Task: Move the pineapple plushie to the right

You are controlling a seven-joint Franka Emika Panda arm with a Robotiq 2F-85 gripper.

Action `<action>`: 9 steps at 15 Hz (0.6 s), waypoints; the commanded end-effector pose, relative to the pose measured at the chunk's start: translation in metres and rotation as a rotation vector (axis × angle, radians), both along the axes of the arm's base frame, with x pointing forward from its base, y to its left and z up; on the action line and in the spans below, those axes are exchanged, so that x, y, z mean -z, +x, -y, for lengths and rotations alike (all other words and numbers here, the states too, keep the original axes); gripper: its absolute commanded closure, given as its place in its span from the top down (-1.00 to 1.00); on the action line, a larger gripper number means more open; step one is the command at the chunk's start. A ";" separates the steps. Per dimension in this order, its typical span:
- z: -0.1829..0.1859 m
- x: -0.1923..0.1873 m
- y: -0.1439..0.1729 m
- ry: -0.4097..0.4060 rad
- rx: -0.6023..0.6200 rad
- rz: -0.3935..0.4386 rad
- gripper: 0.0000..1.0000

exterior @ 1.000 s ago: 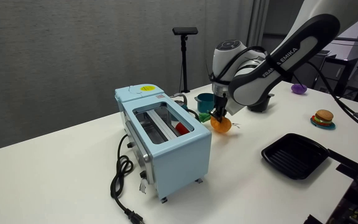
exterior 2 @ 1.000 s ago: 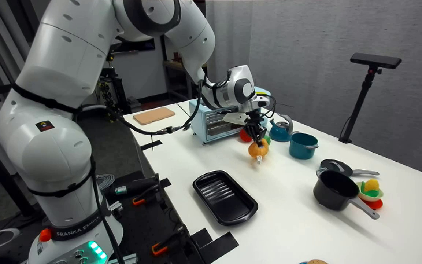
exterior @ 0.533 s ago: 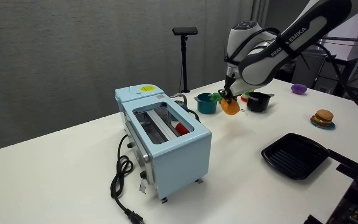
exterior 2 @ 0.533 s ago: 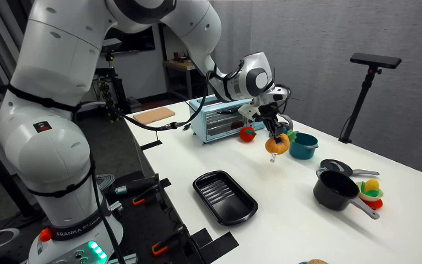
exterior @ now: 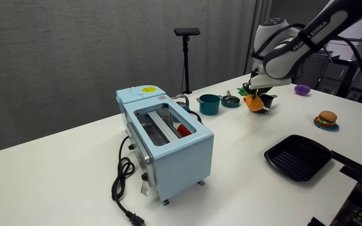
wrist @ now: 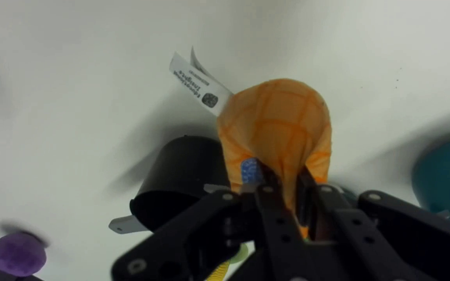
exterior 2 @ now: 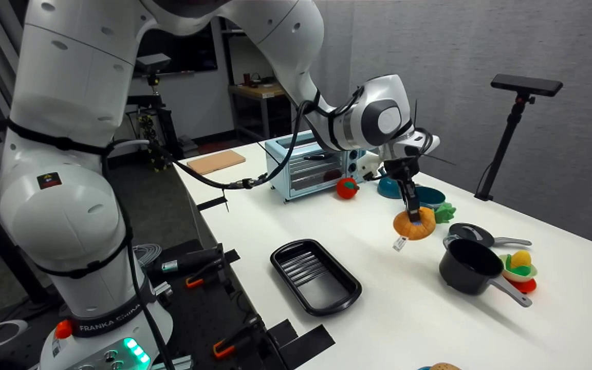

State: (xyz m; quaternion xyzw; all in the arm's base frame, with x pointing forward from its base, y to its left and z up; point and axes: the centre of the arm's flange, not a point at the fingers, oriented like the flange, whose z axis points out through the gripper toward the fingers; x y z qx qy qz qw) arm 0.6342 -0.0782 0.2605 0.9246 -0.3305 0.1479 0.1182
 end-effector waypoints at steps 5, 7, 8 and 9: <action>-0.020 0.035 -0.031 0.052 -0.057 0.014 -0.93; -0.026 0.042 -0.035 0.063 -0.070 -0.001 -0.93; -0.029 0.044 -0.037 0.069 -0.074 -0.008 -0.24; -0.031 0.046 -0.038 0.071 -0.080 -0.014 -0.22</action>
